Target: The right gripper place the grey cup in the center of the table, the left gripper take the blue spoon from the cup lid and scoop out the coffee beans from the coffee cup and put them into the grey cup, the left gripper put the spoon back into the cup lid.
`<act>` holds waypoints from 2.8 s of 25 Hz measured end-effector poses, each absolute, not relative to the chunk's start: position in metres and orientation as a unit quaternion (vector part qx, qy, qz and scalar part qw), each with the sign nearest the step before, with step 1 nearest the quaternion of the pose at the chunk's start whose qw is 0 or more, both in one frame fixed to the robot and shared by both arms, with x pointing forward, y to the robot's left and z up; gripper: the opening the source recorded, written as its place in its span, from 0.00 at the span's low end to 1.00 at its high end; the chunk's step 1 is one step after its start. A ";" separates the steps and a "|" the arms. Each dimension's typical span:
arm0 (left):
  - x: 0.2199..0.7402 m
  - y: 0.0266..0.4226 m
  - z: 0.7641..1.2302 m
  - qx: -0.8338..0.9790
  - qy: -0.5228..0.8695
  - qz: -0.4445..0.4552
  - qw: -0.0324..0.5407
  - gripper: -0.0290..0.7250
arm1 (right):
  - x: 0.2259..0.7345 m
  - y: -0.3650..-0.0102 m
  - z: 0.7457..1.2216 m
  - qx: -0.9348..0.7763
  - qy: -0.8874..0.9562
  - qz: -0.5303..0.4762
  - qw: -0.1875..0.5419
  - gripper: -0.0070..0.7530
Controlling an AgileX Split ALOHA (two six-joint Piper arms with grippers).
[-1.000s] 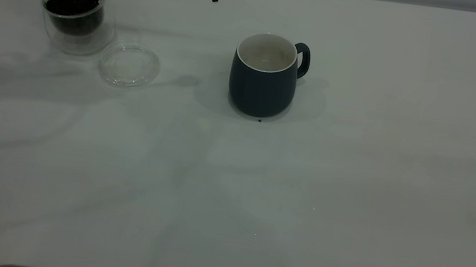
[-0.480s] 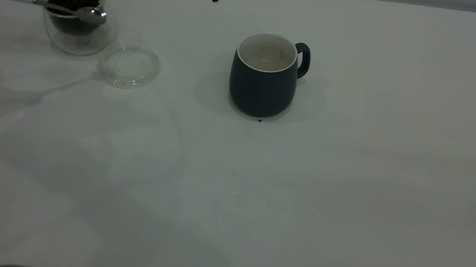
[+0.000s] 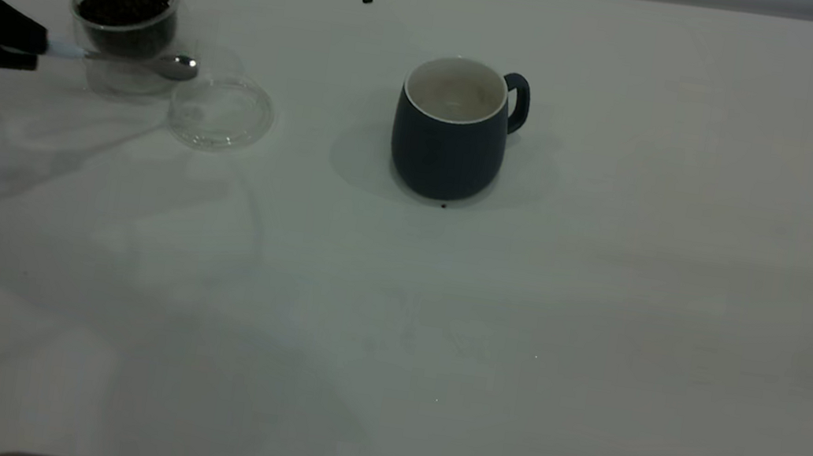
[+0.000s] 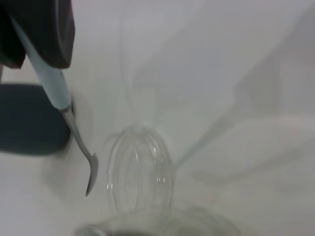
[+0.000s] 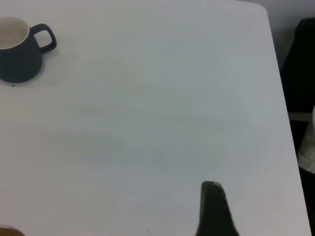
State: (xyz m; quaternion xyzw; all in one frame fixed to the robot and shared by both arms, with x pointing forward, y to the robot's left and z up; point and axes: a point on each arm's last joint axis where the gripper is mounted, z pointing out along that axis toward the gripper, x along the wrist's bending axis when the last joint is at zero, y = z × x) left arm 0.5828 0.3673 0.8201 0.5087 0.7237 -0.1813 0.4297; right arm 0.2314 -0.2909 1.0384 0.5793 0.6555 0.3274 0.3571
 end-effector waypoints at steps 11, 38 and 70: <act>0.587 0.343 0.782 0.491 0.725 -0.195 0.442 0.21 | 0.231 -0.291 1.038 0.579 0.655 0.327 0.357 0.61; 0.592 0.330 0.765 0.563 0.670 -0.124 0.468 0.86 | 0.231 -0.291 1.038 0.579 0.655 0.327 0.357 0.61; 0.432 0.310 1.134 0.746 0.576 0.149 0.298 0.82 | 0.231 -0.291 1.038 0.579 0.655 0.327 0.357 0.61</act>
